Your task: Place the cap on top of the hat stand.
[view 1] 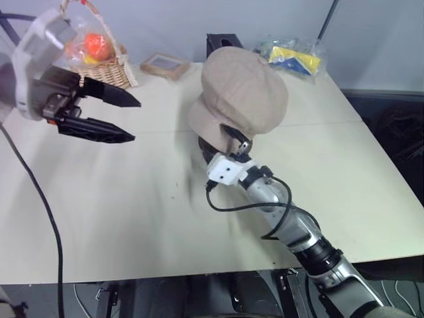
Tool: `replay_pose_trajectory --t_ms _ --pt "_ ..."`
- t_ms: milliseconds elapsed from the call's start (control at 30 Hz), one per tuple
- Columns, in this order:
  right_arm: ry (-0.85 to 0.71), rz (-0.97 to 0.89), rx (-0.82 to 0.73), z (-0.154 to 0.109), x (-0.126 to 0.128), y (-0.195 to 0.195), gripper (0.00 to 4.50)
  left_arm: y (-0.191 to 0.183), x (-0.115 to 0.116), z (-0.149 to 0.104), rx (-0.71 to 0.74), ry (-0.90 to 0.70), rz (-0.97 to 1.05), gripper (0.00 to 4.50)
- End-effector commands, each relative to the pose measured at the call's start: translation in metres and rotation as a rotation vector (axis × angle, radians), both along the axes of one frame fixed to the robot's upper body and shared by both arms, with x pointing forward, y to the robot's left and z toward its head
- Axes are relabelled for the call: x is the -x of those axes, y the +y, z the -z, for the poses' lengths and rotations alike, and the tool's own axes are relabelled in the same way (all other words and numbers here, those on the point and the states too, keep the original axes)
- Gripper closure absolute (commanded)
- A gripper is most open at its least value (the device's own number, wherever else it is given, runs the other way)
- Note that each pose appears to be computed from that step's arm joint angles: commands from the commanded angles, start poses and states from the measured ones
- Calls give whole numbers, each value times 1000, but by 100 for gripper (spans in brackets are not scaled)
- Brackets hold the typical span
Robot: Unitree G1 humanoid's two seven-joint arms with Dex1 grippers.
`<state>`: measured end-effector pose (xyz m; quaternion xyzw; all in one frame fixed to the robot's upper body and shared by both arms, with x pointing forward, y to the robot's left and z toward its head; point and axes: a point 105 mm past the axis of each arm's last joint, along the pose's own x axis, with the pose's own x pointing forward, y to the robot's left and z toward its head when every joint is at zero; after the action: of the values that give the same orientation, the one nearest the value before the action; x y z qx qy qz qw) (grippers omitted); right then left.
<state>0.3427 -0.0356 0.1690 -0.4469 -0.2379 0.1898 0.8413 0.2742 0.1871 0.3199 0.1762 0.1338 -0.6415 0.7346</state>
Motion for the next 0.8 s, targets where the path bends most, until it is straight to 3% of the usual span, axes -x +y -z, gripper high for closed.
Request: replay_pose_trajectory --t_ms 33,67,167,400,600,800 --pt "-104 63 -25 -18 -7 -8 0 2 3 -16 7 -61 -8 3" --pt "-113 69 -23 -18 -8 -9 0 2 3 -17 8 -64 -8 3" --pt "-143 57 -21 -22 -6 -6 86 1 2 -20 19 -70 -7 0" --pt "-198 70 26 -24 1 -11 444 1 -2 -20 26 -76 -8 0" --pt "-229 74 58 -26 2 -18 444 -2 -4 -20 42 -72 4 0" --pt "-325 -64 185 -36 7 -33 444 -1 -3 -23 108 -51 4 0"
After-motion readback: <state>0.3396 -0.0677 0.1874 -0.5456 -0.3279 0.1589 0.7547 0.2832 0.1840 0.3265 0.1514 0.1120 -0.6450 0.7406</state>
